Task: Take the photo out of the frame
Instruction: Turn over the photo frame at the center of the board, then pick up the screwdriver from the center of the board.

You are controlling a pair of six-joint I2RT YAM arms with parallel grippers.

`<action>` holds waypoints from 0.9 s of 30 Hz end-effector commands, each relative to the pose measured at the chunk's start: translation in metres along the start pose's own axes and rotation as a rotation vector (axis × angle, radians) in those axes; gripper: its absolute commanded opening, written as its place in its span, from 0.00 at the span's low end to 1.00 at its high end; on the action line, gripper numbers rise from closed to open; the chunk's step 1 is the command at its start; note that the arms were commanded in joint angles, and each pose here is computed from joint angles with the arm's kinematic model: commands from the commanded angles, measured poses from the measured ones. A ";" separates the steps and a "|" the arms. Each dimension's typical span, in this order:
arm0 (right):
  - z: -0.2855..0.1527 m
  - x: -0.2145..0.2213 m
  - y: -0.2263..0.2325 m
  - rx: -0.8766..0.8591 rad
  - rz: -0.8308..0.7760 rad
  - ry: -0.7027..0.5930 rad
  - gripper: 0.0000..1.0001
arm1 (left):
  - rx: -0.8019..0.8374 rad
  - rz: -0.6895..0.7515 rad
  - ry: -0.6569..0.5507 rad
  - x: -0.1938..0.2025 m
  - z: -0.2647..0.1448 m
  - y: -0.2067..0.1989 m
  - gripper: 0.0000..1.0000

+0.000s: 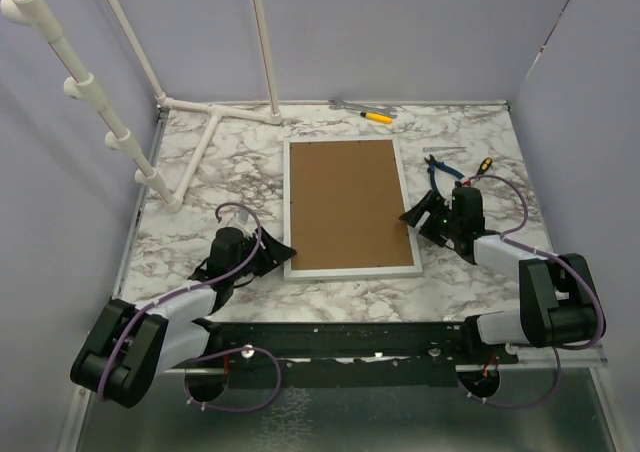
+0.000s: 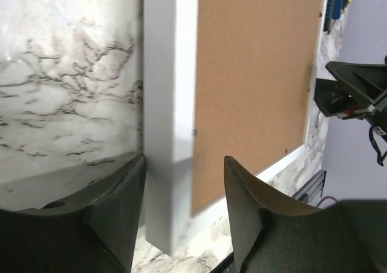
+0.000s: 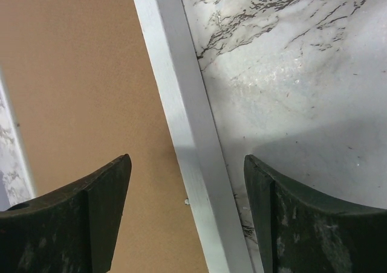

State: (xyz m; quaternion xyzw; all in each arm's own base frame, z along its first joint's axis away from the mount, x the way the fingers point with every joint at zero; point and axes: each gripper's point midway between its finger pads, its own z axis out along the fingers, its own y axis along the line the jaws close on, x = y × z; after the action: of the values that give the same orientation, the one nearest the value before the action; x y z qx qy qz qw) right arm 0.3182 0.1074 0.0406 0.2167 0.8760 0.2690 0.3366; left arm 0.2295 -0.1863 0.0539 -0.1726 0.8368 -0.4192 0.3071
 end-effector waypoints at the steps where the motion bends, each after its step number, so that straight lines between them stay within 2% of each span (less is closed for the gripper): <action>1: 0.002 0.004 0.000 -0.014 -0.009 0.024 0.79 | -0.014 0.050 -0.018 -0.009 0.002 -0.001 0.57; 9: 0.003 0.005 0.001 -0.020 -0.021 0.039 0.79 | -0.073 0.072 -0.021 -0.014 0.006 0.007 0.62; 16: 0.006 -0.002 0.002 0.007 -0.066 0.055 0.82 | -0.221 0.207 -0.095 -0.047 0.000 0.011 0.62; 22: 0.009 -0.014 0.004 0.024 -0.104 0.040 0.77 | -0.257 0.241 -0.163 -0.072 0.002 0.001 0.57; 27: 0.012 -0.016 0.011 -0.007 -0.114 0.050 0.72 | -0.284 0.260 -0.170 -0.079 0.013 0.001 0.57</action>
State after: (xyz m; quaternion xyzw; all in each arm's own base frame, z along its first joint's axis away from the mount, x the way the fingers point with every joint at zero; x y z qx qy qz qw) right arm 0.3361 0.1114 0.0501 0.1700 0.8885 0.2624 0.3358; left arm 0.2881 -0.1574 0.0839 -0.1415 0.8644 -0.2789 0.3936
